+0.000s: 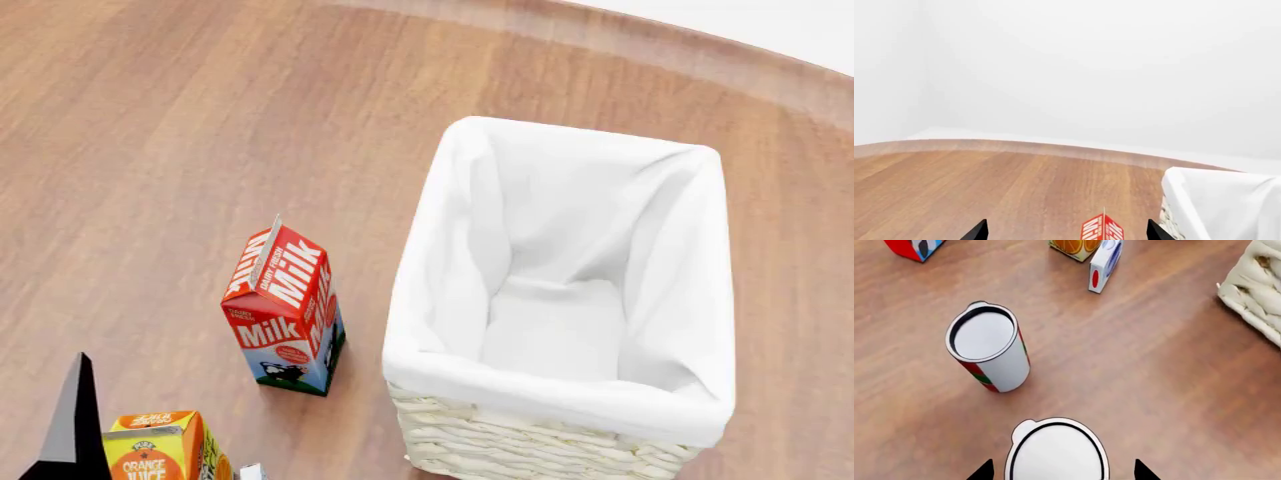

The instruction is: Pick up the alphabet soup and the tomato sauce, and put them in the basket.

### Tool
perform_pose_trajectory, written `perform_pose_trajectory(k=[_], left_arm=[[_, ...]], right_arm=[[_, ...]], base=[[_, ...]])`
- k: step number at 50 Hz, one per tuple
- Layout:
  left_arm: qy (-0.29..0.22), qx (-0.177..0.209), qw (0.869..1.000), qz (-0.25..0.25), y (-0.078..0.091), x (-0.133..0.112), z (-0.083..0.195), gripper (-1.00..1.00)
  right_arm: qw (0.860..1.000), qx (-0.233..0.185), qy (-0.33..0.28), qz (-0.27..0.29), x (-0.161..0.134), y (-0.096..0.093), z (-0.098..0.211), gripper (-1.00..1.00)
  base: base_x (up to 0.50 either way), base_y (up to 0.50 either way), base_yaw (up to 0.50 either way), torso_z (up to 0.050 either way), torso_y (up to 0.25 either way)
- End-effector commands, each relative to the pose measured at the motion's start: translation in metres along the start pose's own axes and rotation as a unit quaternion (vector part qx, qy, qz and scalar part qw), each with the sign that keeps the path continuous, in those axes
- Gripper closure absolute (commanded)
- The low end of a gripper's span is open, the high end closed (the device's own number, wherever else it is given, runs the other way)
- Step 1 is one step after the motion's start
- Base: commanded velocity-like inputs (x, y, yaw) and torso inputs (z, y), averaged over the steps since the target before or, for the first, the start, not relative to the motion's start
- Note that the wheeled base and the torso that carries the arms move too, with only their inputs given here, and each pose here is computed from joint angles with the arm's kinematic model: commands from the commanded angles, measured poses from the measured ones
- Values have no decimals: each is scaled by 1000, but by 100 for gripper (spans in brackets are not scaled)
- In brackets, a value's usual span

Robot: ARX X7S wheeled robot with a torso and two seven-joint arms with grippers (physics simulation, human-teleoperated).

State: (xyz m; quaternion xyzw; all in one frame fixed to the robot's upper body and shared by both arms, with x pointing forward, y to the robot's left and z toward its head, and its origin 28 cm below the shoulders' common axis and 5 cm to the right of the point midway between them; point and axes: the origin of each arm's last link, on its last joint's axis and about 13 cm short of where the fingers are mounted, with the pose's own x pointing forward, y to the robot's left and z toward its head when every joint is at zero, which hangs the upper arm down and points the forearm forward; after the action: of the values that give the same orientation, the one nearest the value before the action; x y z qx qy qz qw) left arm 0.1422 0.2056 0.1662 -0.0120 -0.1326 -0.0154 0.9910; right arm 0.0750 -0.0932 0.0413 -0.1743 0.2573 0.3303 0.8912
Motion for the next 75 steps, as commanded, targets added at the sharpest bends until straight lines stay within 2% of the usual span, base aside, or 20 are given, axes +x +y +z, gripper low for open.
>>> perform_pose_trajectory(k=[1,26,27,45,51,66,75], left_arm=[[-22,-19,1000,-1,1,6,1,-100],[-23,-19,1000,-2,2,6,2,-100],[-23,-19,1000,-2,2,6,2,-100],[-22,-20,1000,-2,2,6,1,-100],[-22,-19,1000,-3,1,6,2,-100],[-21,-18,1000,-6,1,5,2,-100],[-22,-19,1000,-7,1,6,2,-100]], right_arm=[[1000,20,-16,2,8,-1,-1,-100],[1000,27,-11,0,16,-1,-6,-100],[1000,27,-11,-1,16,-1,-6,100],[999,25,-22,-5,10,0,-2,100],[999,31,-38,-14,-1,3,4,100],[993,32,-80,-76,-37,-1,20,100],[989,29,-99,-106,-49,-5,29,100]], base=[[0,0,0,0,0],[0,0,0,0,0],[0,0,0,0,0],[0,0,0,0,0],[0,0,0,0,0],[0,0,0,0,0],[0,0,0,0,0]])
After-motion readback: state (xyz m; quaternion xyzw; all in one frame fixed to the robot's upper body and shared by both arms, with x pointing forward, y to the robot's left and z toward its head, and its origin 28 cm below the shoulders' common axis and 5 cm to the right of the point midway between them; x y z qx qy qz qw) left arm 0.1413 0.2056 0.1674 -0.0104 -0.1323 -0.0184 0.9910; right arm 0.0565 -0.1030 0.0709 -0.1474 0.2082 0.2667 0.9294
